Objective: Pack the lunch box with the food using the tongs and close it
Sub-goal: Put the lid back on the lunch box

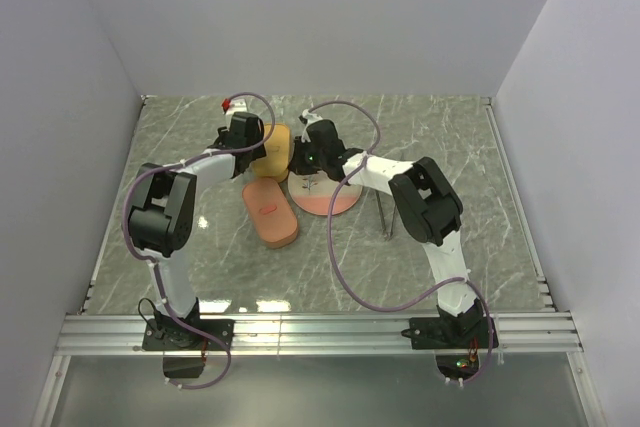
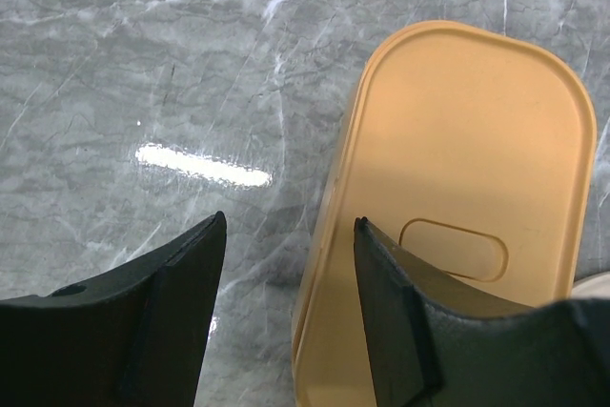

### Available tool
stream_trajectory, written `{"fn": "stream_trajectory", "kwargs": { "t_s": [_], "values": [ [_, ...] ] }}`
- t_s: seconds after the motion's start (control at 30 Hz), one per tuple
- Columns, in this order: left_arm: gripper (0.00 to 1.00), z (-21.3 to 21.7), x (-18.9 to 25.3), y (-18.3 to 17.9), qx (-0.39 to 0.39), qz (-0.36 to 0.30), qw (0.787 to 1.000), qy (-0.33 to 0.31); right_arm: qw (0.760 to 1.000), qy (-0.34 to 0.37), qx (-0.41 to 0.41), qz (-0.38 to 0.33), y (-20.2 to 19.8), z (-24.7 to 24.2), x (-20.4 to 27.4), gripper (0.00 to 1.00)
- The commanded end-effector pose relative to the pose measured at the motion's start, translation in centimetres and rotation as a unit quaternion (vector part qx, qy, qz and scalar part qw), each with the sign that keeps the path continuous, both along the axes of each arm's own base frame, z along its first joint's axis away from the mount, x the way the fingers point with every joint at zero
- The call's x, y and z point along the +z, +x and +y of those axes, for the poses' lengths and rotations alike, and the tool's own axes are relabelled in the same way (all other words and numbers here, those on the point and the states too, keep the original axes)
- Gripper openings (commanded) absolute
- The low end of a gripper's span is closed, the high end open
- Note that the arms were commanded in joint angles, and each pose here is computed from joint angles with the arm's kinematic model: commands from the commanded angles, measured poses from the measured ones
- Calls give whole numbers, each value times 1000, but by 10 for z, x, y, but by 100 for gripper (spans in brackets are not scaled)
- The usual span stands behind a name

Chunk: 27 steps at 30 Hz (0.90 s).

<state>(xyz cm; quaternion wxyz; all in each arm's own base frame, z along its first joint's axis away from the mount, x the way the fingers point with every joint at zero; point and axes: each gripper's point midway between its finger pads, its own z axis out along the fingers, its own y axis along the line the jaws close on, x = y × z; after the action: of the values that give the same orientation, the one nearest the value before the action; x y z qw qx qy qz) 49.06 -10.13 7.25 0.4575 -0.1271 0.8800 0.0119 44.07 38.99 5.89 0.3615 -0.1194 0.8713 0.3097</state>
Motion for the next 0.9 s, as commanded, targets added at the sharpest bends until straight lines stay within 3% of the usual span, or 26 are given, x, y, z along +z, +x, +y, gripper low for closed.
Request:
{"fn": "stream_trajectory", "kwargs": {
  "t_s": [0.0, 0.33, 0.87],
  "values": [
    [61, -3, 6, 12, -10, -9, 1000, 1, 1000, 3, -1, -28, 7, 6, 19, 10],
    [62, -4, 25, 18, -9, -45, 999, -7, 999, -24, -20, -43, 6, -10, 24, 10],
    [62, -5, 43, 23, -8, -79, 997, -13, 996, 35, 13, -76, -11, -1, 70, 11]
  ]
}}
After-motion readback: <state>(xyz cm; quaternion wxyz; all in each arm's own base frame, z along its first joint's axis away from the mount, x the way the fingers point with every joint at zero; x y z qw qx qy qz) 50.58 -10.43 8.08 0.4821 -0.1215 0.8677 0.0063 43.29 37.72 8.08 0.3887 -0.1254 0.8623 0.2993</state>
